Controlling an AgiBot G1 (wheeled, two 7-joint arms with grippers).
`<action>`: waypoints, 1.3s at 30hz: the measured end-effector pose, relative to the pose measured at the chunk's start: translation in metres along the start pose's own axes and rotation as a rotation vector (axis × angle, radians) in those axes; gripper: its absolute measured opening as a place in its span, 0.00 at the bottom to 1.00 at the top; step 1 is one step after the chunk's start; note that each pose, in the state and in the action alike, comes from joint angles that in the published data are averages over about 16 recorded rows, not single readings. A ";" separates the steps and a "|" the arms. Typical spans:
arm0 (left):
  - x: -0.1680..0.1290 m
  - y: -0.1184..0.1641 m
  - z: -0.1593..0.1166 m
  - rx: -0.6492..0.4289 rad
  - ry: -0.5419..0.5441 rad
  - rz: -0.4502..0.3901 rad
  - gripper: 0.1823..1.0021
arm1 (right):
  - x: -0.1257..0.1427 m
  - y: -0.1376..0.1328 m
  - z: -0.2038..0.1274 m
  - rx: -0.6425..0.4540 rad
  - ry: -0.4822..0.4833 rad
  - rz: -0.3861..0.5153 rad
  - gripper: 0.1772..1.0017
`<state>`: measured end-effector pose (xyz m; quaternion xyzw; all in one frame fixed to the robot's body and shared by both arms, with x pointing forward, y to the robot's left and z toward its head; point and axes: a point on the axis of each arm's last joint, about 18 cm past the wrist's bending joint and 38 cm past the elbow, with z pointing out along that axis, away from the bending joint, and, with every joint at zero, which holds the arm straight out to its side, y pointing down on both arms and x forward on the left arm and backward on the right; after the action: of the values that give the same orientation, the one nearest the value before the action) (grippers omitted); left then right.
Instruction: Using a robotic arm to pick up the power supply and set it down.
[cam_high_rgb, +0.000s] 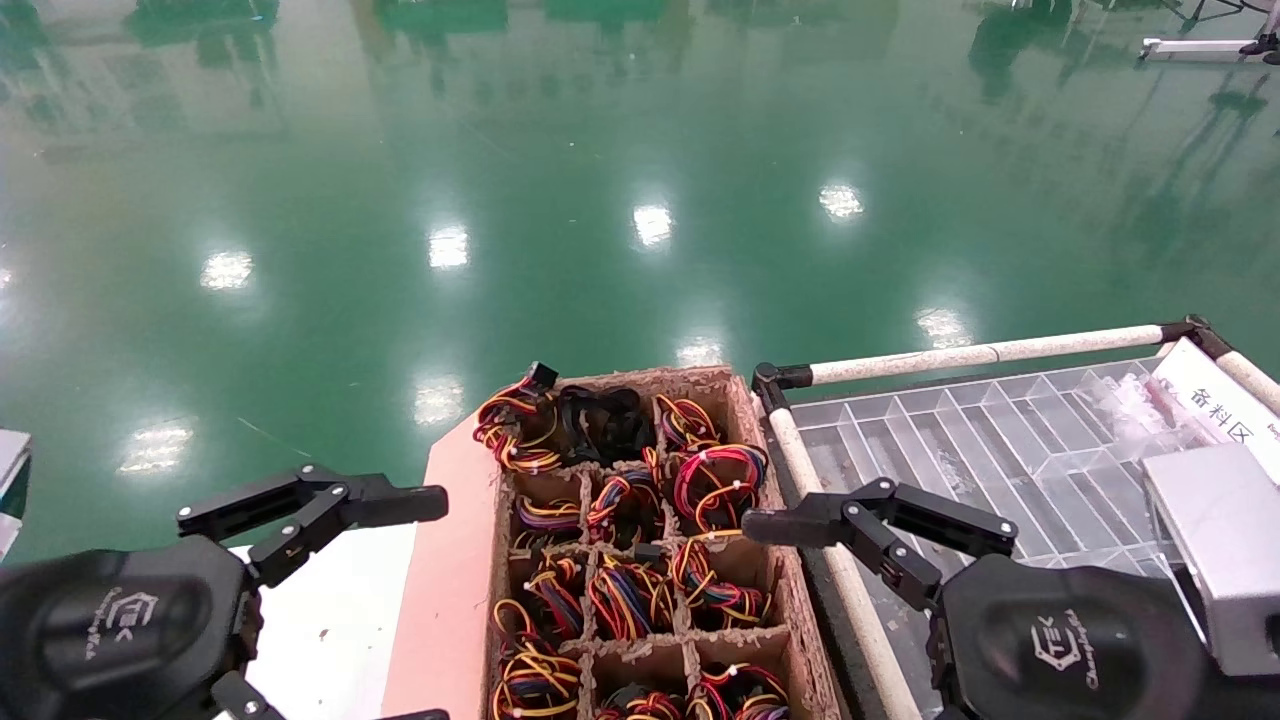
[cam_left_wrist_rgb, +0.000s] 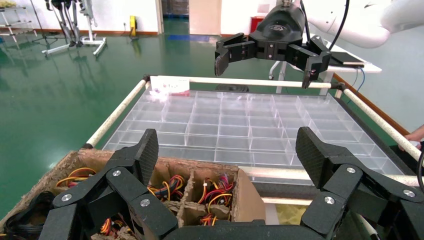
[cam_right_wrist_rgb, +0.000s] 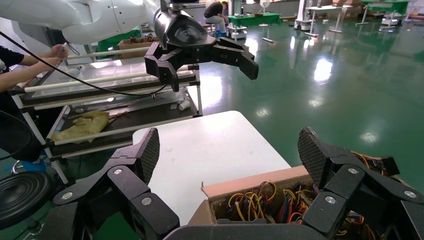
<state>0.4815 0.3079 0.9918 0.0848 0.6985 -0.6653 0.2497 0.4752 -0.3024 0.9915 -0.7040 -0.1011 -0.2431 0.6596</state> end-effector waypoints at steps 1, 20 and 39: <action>0.000 0.000 0.000 0.000 0.000 0.000 1.00 | 0.000 0.000 0.000 0.000 0.000 0.000 1.00; 0.000 0.000 0.000 0.000 0.000 0.000 1.00 | 0.000 0.000 0.000 0.000 0.000 0.000 1.00; 0.000 0.000 0.000 0.000 0.000 0.000 0.91 | 0.000 0.000 0.000 0.000 0.000 0.000 1.00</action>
<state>0.4814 0.3079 0.9918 0.0848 0.6985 -0.6653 0.2497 0.4752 -0.3025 0.9915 -0.7040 -0.1011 -0.2431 0.6596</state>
